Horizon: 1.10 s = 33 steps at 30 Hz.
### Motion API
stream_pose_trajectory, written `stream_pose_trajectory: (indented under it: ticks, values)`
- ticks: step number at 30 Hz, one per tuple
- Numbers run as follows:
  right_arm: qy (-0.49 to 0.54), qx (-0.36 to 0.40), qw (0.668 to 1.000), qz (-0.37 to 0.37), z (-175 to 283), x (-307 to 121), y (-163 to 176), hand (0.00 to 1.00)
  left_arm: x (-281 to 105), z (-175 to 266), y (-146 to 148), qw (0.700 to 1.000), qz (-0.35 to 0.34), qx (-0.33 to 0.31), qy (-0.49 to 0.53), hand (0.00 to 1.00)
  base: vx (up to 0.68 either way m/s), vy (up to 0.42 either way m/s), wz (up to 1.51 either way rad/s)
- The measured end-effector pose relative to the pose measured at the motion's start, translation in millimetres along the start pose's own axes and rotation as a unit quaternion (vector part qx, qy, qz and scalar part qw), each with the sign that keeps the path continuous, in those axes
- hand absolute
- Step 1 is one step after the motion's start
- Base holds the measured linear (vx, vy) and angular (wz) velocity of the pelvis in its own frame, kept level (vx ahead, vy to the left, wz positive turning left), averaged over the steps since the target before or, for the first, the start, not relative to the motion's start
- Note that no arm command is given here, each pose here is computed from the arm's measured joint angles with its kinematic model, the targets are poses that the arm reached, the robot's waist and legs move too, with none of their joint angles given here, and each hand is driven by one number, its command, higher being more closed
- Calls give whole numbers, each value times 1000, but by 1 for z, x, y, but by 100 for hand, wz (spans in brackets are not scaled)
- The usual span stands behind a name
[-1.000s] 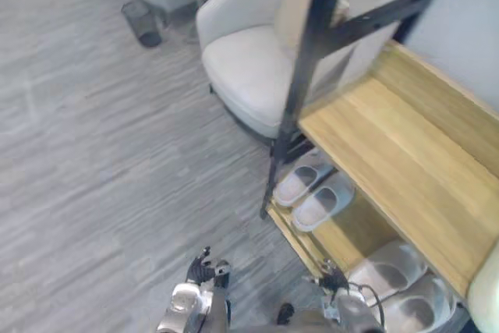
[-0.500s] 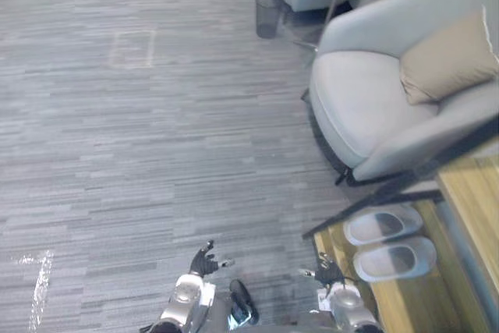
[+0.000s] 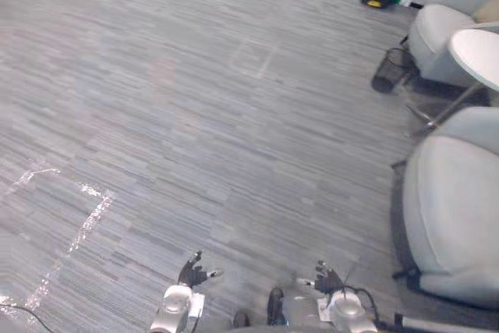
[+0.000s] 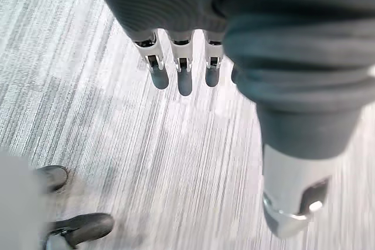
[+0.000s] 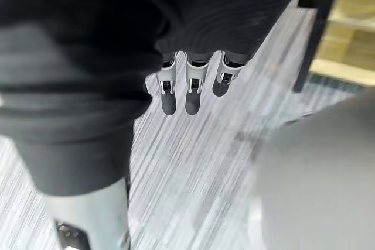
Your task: Organize the slippers on the shoe rack
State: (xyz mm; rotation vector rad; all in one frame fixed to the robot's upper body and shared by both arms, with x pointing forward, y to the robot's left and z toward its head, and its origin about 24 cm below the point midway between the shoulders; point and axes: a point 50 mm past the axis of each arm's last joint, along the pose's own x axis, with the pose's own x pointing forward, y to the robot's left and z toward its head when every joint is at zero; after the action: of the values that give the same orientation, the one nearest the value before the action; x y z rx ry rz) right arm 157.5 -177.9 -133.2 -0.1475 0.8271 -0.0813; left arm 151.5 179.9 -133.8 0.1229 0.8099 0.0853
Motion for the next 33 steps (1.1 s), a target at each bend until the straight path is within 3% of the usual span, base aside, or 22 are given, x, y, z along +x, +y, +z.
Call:
stream_pose_trajectory:
  ticks: [9, 12, 18, 26, 33]
  values:
    - [-22, -1, 1000, -10, 14, 5, -7, 0, 2, 9, 3, 1000, 8, -10, -16, 0, 419, 165, -6]
    - [-17, 9, 1000, 12, 14, 4, 10, 0, 7, 19, 14, 999, 20, 2, -27, 0, 428, 323, 21]
    - [0, 3, 1000, 19, 4, 2, 13, 0, -1, -5, 15, 1000, 17, 15, 13, 0, 528, 221, -25]
    - [-14, -13, 1000, 10, 13, 6, 5, 0, 8, 18, 13, 999, 11, 29, -17, 0, 564, -89, 4]
    - [-17, -23, 1000, 1, 20, 9, -6, 0, 8, 13, -14, 1000, -20, 18, -4, 0, 584, -165, -5]
